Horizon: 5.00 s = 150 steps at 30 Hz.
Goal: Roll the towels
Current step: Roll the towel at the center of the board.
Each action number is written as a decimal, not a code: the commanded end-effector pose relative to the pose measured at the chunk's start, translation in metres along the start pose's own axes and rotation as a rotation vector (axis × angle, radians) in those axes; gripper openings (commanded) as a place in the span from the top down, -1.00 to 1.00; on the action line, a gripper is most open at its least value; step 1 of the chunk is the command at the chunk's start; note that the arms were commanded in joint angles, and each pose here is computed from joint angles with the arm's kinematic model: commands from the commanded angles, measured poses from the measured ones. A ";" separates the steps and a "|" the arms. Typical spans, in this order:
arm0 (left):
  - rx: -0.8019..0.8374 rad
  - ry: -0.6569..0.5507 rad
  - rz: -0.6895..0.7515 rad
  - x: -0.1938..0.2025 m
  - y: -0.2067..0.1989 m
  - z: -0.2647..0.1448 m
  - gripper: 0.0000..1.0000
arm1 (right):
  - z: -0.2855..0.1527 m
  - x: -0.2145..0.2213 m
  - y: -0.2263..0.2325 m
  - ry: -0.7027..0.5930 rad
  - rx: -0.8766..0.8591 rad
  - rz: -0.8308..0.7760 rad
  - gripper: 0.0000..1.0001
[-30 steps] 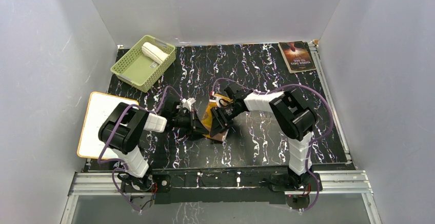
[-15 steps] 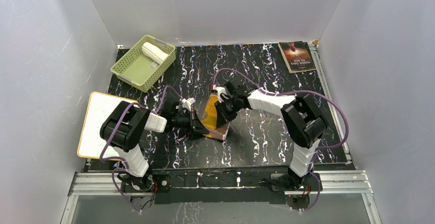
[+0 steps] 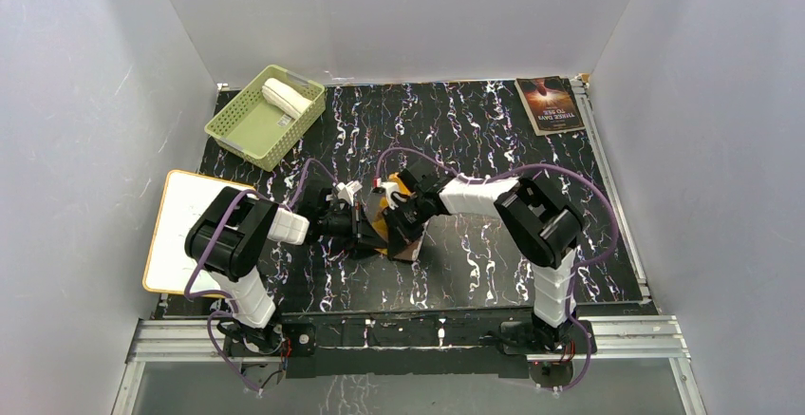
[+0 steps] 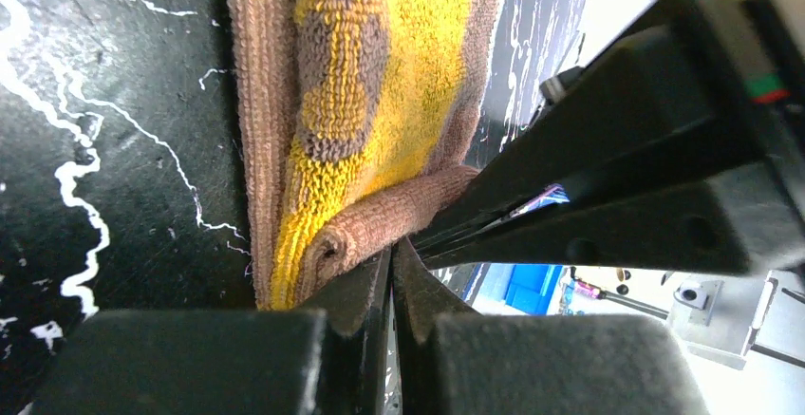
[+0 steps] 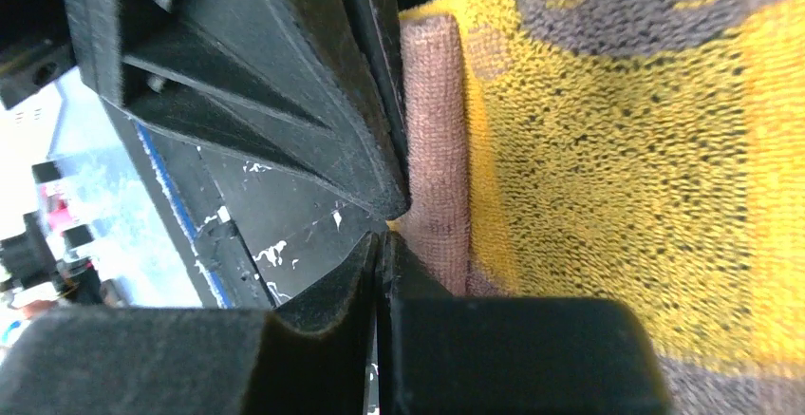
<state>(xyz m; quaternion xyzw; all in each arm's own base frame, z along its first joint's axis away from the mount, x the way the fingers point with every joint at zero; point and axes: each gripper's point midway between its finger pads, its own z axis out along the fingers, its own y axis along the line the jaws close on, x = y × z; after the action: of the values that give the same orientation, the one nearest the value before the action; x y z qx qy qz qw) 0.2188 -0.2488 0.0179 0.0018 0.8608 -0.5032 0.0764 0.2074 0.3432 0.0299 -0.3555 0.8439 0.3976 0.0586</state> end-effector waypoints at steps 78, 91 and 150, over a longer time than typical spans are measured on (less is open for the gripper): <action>-0.251 -0.281 -0.175 -0.035 0.049 -0.021 0.88 | -0.001 0.039 -0.042 0.205 -0.187 0.019 1.00; -0.266 -0.287 -0.061 -0.063 0.015 -0.033 0.72 | 0.001 0.006 -0.003 0.266 -0.266 -0.140 1.00; -0.298 -0.162 0.557 -0.026 -0.059 -0.065 -0.23 | -0.039 -0.007 0.049 -0.439 0.060 -1.026 -0.41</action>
<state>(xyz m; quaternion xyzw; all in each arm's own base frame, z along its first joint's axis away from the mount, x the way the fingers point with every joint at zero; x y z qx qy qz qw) 0.2310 -0.2214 0.0885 0.1756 0.8900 -0.3219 0.2711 0.1820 0.3220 0.0679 -0.6118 0.5860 0.3410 0.4075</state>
